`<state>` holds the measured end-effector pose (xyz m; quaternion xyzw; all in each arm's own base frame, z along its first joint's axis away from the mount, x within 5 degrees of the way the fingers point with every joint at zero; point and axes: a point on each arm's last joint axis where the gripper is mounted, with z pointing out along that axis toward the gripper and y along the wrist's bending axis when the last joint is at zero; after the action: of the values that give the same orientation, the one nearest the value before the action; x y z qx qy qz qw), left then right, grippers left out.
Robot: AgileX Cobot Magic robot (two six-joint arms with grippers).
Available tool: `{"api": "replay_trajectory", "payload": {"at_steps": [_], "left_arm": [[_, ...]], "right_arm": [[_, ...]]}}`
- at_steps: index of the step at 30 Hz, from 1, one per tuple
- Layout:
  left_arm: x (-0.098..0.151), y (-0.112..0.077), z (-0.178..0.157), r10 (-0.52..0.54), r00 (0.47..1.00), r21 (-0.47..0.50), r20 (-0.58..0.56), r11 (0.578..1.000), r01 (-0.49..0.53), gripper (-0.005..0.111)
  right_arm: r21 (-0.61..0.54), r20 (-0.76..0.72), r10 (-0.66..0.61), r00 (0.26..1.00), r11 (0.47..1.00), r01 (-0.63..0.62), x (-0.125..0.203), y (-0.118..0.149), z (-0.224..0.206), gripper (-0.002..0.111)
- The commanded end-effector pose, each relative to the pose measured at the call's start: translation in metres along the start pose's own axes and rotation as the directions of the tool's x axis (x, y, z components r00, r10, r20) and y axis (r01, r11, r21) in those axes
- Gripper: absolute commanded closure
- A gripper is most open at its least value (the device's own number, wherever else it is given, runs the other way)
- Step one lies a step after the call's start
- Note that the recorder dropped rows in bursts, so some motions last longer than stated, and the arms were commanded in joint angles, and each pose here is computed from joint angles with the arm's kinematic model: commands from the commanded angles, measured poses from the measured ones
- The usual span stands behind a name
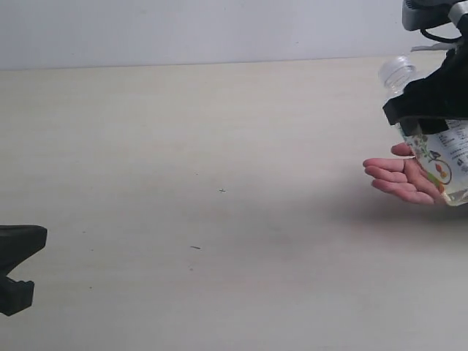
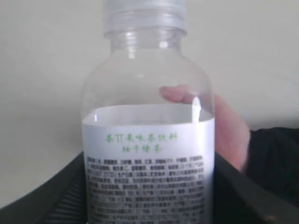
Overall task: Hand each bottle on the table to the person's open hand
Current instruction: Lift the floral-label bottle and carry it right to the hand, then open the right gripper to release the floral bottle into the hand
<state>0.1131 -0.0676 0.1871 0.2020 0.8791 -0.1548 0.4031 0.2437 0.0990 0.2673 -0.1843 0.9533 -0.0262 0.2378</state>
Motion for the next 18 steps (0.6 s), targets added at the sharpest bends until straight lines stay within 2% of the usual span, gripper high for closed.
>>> {"api": "replay_trajectory", "payload": {"at_steps": [1, 10, 18], "left_arm": [[-0.001, 0.0, -0.001, 0.002, 1.0, -0.004, 0.008, 1.0, -0.002, 0.107], [-0.001, 0.0, -0.001, 0.002, 1.0, -0.004, 0.008, 1.0, -0.002, 0.107], [-0.001, 0.0, -0.001, 0.002, 1.0, -0.004, 0.008, 1.0, -0.002, 0.107]], "right_arm": [[0.121, 0.011, -0.011, 1.0, 0.993, 0.009, -0.006, -0.009, 0.015, 0.108], [0.134, -0.133, 0.052, 0.99, 0.99, -0.034, -0.001, -0.015, 0.059, 0.108], [0.086, -0.124, 0.091, 0.988, 0.993, -0.081, -0.004, -0.009, 0.065, 0.108]]}}
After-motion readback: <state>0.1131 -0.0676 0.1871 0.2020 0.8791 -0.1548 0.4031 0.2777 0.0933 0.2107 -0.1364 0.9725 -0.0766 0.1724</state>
